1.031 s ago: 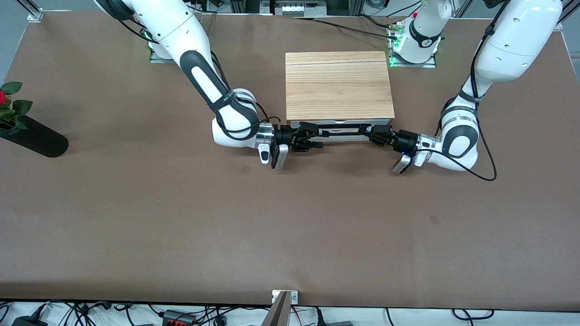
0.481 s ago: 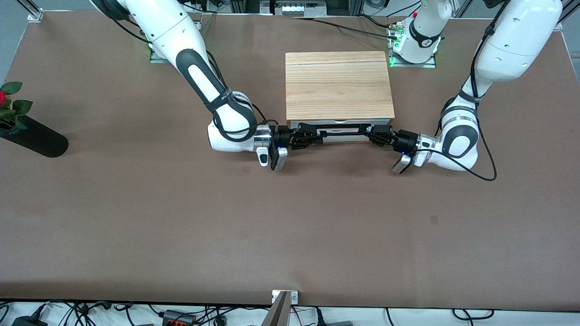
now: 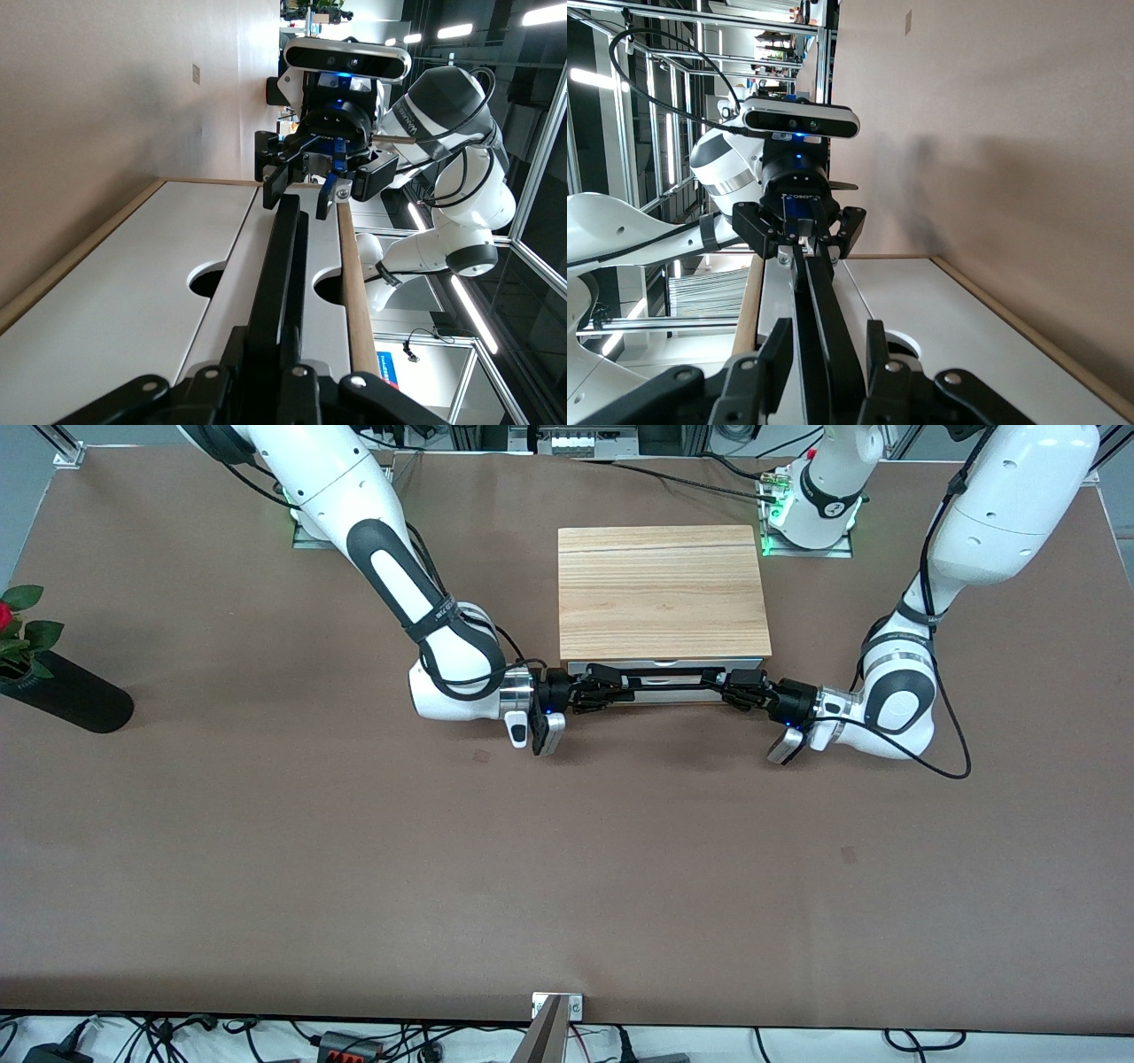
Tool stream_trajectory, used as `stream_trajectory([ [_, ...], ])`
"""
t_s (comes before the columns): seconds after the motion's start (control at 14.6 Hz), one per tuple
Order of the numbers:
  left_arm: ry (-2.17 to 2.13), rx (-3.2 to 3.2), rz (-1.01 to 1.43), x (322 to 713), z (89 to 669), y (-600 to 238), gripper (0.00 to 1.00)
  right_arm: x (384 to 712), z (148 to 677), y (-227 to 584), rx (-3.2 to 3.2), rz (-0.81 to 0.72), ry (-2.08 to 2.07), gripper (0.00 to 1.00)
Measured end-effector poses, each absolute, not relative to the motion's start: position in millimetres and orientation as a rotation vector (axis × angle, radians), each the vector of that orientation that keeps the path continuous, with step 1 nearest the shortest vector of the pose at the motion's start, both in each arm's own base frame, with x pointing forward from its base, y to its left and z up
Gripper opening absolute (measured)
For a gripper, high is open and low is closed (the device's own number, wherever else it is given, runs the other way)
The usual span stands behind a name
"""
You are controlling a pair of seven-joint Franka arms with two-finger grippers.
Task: Pull top drawer with both arms simultaneously
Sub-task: 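Close both grippers on the black bar handle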
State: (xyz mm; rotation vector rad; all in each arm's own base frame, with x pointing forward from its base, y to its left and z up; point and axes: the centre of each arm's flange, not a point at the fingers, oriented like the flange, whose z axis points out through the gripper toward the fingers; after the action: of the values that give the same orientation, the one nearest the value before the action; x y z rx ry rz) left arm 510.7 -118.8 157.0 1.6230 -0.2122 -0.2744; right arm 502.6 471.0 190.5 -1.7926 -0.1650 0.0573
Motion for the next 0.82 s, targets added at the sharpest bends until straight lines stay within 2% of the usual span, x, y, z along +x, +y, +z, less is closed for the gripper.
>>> stream_trajectory([
  [0.07,-0.212,1.623,-0.274,510.7,157.0,-119.0,0.18,502.2,188.9,470.2,-1.798,0.06,-0.162,0.33],
  [0.27,-0.212,1.622,-0.273,510.6,156.9,-119.0,0.18,501.1,187.2,469.7,-1.801,0.065,-0.161,0.29],
  [0.34,-0.212,1.622,-0.273,510.6,156.8,-119.1,0.18,501.0,186.1,469.3,-1.804,0.066,-0.16,0.25],
  [0.82,-0.213,1.621,-0.271,510.5,156.8,-119.3,0.18,501.8,185.5,468.2,-1.796,0.07,-0.162,0.22],
])
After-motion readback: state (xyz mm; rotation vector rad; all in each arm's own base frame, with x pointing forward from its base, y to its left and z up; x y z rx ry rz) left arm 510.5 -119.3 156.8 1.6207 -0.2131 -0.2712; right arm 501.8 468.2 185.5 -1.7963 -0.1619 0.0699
